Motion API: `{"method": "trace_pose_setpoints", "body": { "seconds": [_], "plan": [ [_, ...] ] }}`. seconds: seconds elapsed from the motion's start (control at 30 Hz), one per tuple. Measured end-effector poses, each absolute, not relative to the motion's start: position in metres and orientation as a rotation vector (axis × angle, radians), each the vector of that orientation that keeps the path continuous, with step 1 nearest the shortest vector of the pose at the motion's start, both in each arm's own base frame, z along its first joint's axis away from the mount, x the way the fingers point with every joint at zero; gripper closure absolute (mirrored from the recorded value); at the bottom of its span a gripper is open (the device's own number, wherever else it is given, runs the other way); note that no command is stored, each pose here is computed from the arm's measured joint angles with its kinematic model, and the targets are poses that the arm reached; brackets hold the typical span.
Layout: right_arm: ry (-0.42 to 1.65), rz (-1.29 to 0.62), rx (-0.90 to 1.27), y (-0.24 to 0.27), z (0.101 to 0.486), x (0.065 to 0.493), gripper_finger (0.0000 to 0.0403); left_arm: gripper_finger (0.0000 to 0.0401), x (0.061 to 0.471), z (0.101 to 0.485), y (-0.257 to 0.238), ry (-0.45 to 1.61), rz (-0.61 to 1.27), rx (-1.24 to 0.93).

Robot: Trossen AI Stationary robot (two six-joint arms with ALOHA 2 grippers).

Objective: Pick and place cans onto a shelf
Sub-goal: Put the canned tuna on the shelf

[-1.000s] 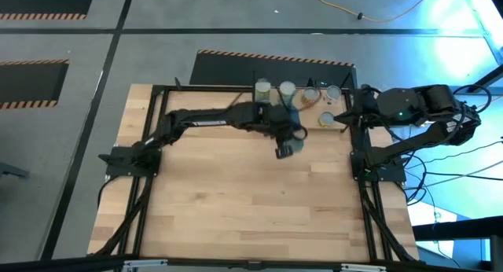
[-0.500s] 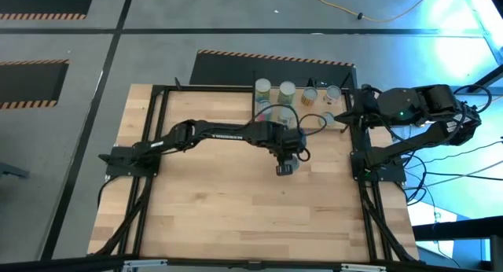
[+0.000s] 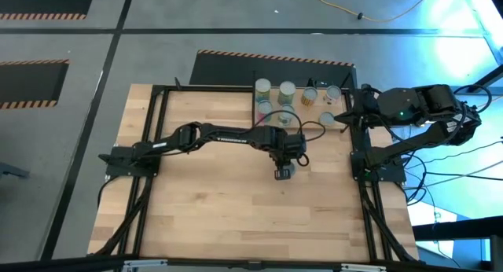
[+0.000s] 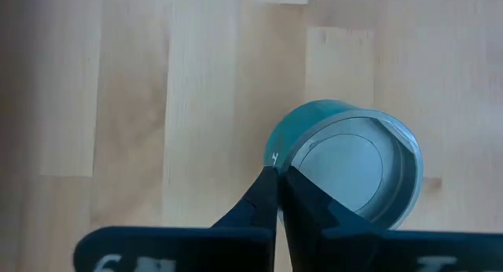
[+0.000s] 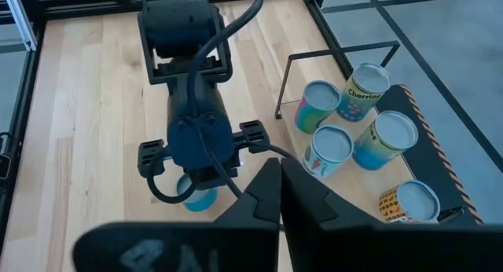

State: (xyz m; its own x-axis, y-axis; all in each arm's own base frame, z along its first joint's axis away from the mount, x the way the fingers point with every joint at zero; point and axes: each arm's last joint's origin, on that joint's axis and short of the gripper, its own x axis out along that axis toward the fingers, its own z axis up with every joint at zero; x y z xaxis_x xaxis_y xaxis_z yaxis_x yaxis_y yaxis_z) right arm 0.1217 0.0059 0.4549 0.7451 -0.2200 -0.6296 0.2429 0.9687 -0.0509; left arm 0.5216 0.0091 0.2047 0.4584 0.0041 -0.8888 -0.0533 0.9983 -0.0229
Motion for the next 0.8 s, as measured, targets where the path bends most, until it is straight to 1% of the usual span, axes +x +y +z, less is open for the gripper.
{"method": "trace_pose_setpoints", "body": {
  "seconds": [0.2, 0.8],
  "plan": [
    [0.684, -0.253, 0.035, 0.0059, 0.455, 0.1217, 0.0396, 0.0384, 0.5218, 0.2049, 0.0094, 1.091, 0.022, -0.059],
    [0.688, -0.244, 0.012, 0.0059, 0.455, 0.1217, 0.0396, 0.0379, 0.524, 0.205, 0.0101, 1.069, 0.054, -0.071]
  ]
}}
